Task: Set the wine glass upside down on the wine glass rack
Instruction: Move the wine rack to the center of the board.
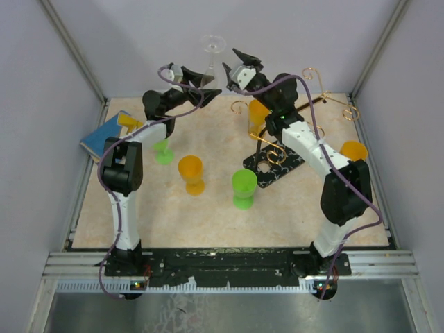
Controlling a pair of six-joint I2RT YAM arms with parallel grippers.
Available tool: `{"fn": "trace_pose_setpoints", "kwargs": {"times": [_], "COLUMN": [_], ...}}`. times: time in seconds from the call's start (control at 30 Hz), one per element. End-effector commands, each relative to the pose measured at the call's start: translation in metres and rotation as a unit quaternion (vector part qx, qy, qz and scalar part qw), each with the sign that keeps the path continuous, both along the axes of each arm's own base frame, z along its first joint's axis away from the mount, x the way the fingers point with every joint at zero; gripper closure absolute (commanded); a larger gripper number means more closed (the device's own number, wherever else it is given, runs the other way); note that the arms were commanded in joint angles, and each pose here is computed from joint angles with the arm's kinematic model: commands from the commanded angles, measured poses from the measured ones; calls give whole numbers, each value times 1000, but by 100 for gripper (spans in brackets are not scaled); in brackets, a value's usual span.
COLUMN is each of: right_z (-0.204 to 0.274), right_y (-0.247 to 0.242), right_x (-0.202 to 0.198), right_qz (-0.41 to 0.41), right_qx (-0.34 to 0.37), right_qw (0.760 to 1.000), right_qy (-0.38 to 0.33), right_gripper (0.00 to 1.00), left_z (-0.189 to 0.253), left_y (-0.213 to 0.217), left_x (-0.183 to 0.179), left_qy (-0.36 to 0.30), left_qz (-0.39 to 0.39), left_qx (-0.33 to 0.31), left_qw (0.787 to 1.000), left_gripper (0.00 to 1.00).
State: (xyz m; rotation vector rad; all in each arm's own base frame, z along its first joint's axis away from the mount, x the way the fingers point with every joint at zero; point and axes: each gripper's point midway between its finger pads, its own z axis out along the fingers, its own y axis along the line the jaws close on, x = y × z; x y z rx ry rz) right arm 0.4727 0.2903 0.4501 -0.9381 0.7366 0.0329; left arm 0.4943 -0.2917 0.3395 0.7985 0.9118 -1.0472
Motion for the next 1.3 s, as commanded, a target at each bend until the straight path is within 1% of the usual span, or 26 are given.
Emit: {"fn": "trace_pose_setpoints", "kwargs": {"times": [0.0, 0.17, 0.37, 0.5, 0.83, 1.07, 1.27], "right_z": [77, 89, 94, 101, 91, 81, 78], "right_y": [-19, -16, -4, -1, 13, 18, 16], "right_x": [-30, -40, -55, -62, -51, -43, -52], "right_qz": [-29, -14, 42, 60, 78, 71, 80], "right_qx": [19, 16, 18, 22, 15, -5, -9], "right_qw": [994, 992, 991, 990, 991, 992, 992], "right_qy": [-102, -122, -122, -124, -111, -104, -95], "right_gripper": [51, 52, 52, 53, 61, 60, 57], "left_z": [16, 13, 11, 10, 13, 15, 14], "left_y": [0, 0, 0, 0, 0, 1, 1], "left_x": [-9, -7, -6, -6, -11, -15, -13], "left_qy": [-28, -26, -23, -22, -25, -27, -27], "left_qz": [0, 3, 5, 5, -1, 0, 3], "left_qx": [0, 4, 7, 8, 10, 11, 10], "left_qw": [1000, 1000, 1000, 1000, 1000, 1000, 1000], "left_gripper": [39, 39, 40, 40, 40, 40, 40]}}
